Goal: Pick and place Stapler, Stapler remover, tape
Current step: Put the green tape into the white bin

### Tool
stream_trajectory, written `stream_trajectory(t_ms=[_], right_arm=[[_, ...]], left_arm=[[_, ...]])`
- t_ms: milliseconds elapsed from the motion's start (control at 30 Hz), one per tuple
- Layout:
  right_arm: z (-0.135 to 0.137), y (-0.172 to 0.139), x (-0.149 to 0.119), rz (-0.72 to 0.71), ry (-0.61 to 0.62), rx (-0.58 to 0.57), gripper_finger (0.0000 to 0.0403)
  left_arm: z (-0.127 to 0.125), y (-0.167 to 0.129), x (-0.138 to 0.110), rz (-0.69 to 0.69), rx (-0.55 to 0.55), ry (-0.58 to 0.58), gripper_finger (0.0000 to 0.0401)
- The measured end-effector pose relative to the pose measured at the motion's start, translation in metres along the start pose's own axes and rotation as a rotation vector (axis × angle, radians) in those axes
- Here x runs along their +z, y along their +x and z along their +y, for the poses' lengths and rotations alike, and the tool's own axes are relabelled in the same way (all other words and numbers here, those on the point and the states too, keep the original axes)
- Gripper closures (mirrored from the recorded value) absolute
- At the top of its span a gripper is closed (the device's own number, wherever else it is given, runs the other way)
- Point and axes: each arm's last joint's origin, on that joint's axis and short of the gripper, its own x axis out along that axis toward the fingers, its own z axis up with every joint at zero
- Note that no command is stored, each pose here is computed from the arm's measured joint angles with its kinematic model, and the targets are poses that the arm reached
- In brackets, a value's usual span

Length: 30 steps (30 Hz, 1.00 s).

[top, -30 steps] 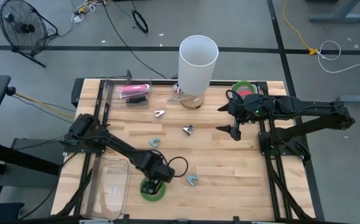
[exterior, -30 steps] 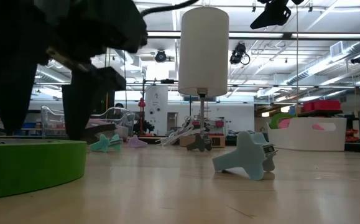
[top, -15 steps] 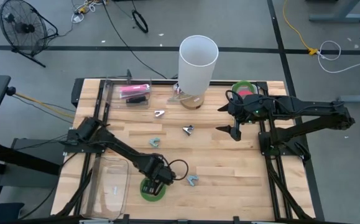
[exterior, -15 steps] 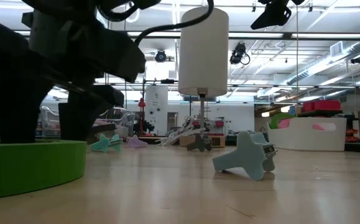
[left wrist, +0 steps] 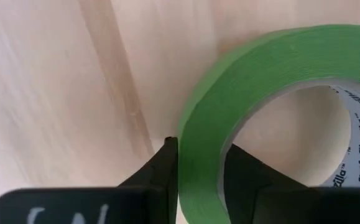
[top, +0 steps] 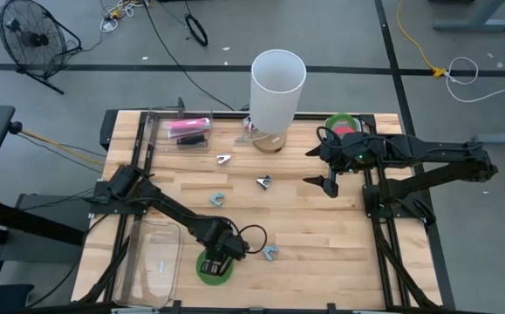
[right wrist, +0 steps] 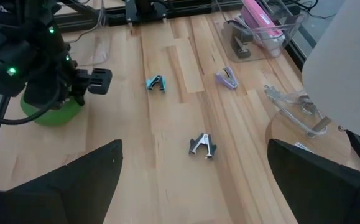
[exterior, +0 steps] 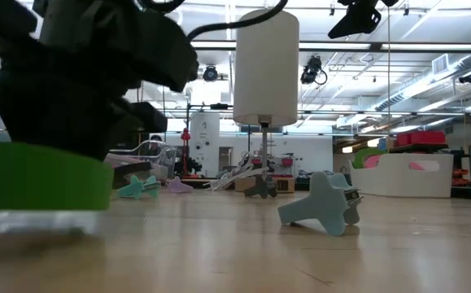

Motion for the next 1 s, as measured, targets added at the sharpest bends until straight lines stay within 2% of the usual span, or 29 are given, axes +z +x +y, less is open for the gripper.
stream_trajectory(t_ms=[200,300,400,567,767,1000], right_arm=[[0.0,0.0,0.0,-0.001,0.0,-0.001,0.0005],[0.0,0.0,0.0,-0.002,-0.001,-0.007,0.0005],[-0.002,-0.001,0.0,-0.009,-0.003,-0.06,0.0005],[-0.005,-0.008,0.0,-0.036,-0.002,-0.129,0.0005],[-0.007,-0.025,-0.001,-0.092,0.011,-0.147,0.0005],[-0.009,-0.049,-0.004,-0.166,0.031,-0.103,0.0005]], left_arm=[[-0.001,-0.019,0.009,0.007,0.018,0.092,0.0312],[0.004,-0.034,0.012,0.037,0.075,0.117,0.0312],[0.013,-0.05,0.017,0.055,0.143,0.134,0.0312],[0.035,-0.081,0.027,0.051,0.264,0.143,0.0312],[0.069,-0.125,0.036,0.037,0.447,0.125,0.0312],[0.107,-0.188,0.049,-0.145,0.517,0.021,0.0312]])
